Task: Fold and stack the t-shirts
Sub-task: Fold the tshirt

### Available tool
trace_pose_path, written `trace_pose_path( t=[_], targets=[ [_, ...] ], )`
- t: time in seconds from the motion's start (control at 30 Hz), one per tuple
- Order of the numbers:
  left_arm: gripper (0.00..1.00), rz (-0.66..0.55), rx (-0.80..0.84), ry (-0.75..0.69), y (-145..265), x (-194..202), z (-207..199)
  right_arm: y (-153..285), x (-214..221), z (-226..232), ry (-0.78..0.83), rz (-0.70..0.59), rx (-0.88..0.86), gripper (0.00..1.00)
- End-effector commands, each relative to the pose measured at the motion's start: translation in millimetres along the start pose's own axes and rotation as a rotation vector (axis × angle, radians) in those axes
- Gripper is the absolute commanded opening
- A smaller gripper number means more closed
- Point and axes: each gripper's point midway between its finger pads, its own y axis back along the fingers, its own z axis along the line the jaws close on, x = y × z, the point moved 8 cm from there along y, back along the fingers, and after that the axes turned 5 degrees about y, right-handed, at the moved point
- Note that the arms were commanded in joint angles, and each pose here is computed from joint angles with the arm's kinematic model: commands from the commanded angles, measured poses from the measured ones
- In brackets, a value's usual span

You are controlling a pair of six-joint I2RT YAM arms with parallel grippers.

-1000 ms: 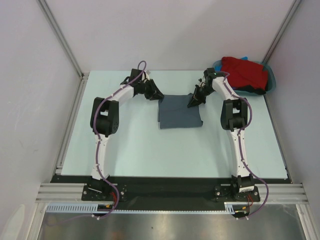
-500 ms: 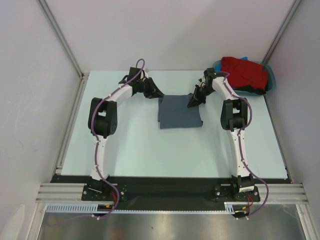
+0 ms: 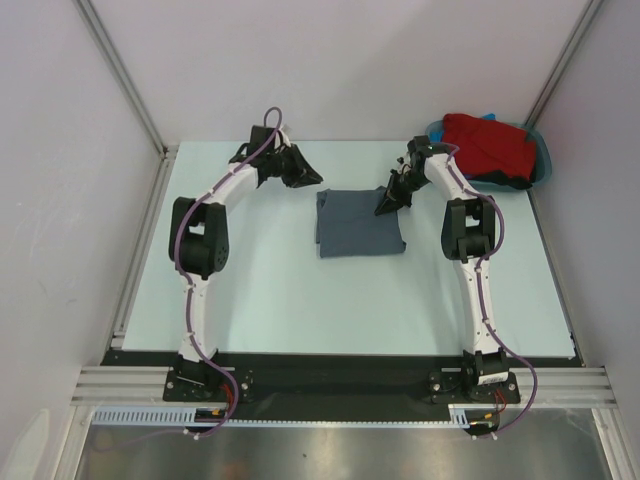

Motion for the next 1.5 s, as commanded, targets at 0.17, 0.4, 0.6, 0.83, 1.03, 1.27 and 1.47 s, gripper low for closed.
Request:
trace_pose_path(
  t=[0.17, 0.4, 0.6, 0.83, 1.03, 1.27, 1.47],
  targets=[
    [0.19, 0.015, -0.01, -0.053, 4, 7, 0, 8, -1, -11, 0.005, -0.016, 0.06, 0.0],
    [0.19, 0.042, -0.026, -0.068, -6, 14, 7, 7, -1, -11, 0.009, -0.014, 0.062, 0.0],
    [0.2, 0.058, -0.035, -0.068, -13, 18, 10, 8, -1, -10, 0.01, -0.015, 0.06, 0.0],
    [0.25, 0.066, -0.069, -0.09, -20, 20, 13, 8, -1, -10, 0.009, -0.013, 0.059, 0.0],
    [0.26, 0.075, -0.077, -0.098, -28, 22, 14, 8, 0, -10, 0.008, -0.011, 0.058, 0.0],
    [0.26, 0.084, -0.072, -0.097, -34, 25, 13, 7, -1, -11, 0.006, -0.011, 0.058, 0.0],
    [0.27, 0.097, -0.058, -0.094, -40, 24, 14, 7, 0, -11, 0.007, -0.01, 0.058, 0.0]
  ],
)
